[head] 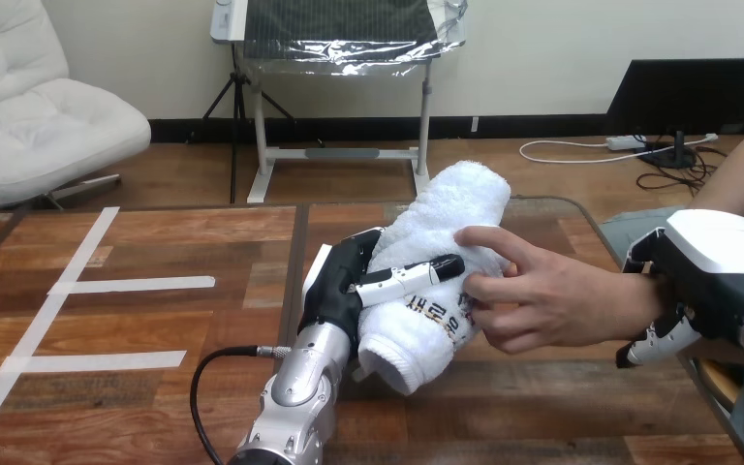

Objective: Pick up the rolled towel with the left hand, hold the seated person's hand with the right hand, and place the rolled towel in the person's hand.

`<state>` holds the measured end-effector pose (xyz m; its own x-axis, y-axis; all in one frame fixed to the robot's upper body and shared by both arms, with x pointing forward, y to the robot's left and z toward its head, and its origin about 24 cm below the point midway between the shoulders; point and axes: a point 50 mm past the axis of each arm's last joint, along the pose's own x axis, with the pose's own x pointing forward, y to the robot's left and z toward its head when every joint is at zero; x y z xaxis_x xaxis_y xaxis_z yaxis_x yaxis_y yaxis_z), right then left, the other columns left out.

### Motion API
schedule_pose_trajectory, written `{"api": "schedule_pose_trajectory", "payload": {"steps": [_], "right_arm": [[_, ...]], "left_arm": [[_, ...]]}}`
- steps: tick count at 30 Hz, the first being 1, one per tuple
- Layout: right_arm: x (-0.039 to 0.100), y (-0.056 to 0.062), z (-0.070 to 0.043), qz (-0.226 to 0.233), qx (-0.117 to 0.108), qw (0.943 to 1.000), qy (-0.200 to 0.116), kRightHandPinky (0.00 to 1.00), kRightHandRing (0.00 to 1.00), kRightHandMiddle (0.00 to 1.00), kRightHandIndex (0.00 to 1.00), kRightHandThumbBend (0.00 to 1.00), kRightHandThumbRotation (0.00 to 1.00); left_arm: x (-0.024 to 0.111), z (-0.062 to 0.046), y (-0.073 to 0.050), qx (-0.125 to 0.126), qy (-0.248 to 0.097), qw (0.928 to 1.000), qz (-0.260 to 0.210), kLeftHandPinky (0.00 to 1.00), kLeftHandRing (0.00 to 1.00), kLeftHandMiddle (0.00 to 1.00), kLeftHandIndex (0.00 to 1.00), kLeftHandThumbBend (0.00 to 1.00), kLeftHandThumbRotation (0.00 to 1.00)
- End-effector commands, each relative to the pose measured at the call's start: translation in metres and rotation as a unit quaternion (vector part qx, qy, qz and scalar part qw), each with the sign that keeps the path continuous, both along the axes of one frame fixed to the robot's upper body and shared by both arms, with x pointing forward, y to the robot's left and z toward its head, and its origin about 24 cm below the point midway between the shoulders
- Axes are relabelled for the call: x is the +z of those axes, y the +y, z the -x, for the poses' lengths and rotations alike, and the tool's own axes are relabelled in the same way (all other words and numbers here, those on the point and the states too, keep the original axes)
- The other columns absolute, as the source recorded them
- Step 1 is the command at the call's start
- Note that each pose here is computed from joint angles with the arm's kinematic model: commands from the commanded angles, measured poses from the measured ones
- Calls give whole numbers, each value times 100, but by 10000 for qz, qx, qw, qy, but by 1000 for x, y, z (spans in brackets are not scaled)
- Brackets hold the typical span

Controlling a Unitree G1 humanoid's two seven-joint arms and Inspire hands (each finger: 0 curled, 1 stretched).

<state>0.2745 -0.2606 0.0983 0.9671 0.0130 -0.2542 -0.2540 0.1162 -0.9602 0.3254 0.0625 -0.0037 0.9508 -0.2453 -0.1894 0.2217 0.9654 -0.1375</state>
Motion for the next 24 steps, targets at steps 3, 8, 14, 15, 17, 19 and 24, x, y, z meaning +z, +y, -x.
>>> {"api": "schedule_pose_trajectory", "payload": {"steps": [3,8,14,15,17,19,24], "right_arm": [[20,1,-5,-205,-81,9983,-535,27,34,43,49,81,0],[19,1,-5,-198,-88,9983,-536,30,37,46,50,82,0],[19,1,-5,-235,-114,9982,-535,32,38,46,50,81,0],[20,1,-5,-233,-112,9982,-538,32,38,46,50,81,0],[20,1,-5,-226,-116,9983,-531,32,38,46,50,81,0],[20,1,-5,-222,-124,9983,-519,31,38,46,50,81,0],[20,1,-4,-251,-106,9982,-541,30,37,45,50,81,0]], "left_arm": [[79,-2,-109,-1195,-933,9820,1129,24,32,39,45,68,2],[79,-2,-109,-1216,-940,9816,1131,24,33,40,46,68,2],[79,-2,-109,-1224,-944,9815,1131,25,34,40,46,67,2],[79,-2,-109,-1223,-937,9814,1146,25,34,40,46,67,2],[79,-2,-109,-1219,-929,9814,1156,26,34,41,46,67,2],[79,-2,-109,-1216,-928,9815,1151,26,34,41,46,66,2],[79,-1,-109,-1222,-972,9812,1133,26,34,41,46,67,2]]}}
